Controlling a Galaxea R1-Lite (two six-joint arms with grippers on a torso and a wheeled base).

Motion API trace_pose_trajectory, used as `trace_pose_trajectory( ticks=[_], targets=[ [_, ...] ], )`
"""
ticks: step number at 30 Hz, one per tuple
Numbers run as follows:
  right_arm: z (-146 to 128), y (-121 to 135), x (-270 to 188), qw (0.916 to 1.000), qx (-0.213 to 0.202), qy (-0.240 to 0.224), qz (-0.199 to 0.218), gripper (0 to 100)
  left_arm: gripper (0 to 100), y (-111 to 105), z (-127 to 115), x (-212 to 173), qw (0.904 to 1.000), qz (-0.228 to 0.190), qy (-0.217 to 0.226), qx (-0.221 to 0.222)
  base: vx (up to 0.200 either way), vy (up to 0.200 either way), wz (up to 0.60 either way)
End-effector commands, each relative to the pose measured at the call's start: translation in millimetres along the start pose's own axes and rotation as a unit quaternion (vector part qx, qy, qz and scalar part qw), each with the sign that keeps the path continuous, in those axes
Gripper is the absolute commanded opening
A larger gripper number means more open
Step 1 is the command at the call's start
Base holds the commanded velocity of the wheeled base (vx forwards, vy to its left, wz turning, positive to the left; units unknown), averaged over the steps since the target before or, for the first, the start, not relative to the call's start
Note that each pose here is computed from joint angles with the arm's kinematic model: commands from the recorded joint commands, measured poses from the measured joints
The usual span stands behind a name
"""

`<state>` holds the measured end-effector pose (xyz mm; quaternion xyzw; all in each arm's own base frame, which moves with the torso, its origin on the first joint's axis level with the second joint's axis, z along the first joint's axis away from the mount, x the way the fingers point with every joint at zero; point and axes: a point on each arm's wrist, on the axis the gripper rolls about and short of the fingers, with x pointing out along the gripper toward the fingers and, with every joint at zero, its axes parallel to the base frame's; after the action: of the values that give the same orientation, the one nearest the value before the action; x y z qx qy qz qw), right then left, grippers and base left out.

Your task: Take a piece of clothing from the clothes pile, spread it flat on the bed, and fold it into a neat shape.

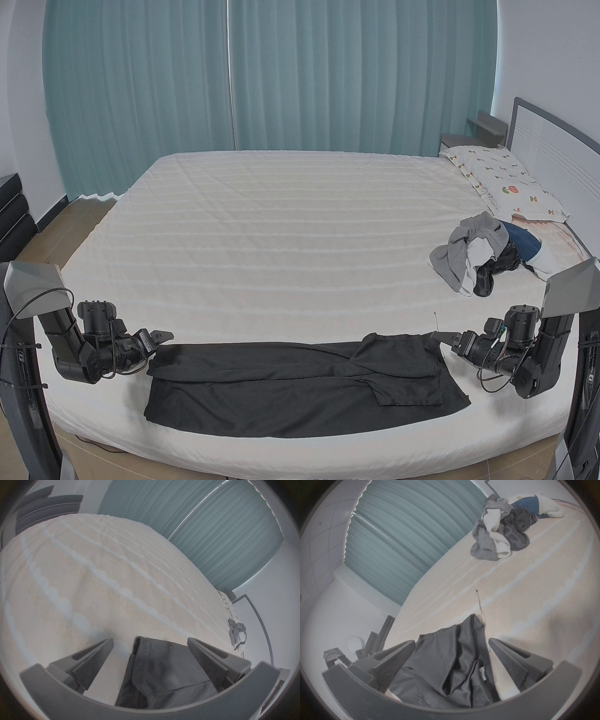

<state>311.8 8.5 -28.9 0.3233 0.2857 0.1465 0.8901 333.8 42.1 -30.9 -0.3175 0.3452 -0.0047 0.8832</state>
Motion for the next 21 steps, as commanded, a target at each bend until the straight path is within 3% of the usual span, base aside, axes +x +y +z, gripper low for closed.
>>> trace_pose_trajectory(
  ticks=[1,5,6,15,21],
  targets=[
    [4,-4,6,0.9998,0.007,-0.015,-0.013,100,100,-7,-4,4,1.0000,-0.002,0.003,0.008,0.000,0.000,0.00],
    [0,-10,11,0.9996,0.011,-0.011,-0.021,100,100,-8,-5,5,0.9999,-0.004,0.003,0.009,0.000,0.000,0.00],
    [0,-10,11,0.9996,0.011,-0.011,-0.022,100,0,-8,-5,5,0.9999,-0.004,0.003,0.009,0.000,0.000,0.00],
    [-2,-20,16,0.9994,0.018,-0.010,-0.030,100,0,-2,-6,9,0.9999,0.015,0.000,0.007,0.000,0.000,0.00],
    [-1,-23,20,0.9993,0.020,-0.013,-0.028,100,0,-1,5,16,0.9989,0.033,-0.034,0.005,0.000,0.000,0.00]
  ],
)
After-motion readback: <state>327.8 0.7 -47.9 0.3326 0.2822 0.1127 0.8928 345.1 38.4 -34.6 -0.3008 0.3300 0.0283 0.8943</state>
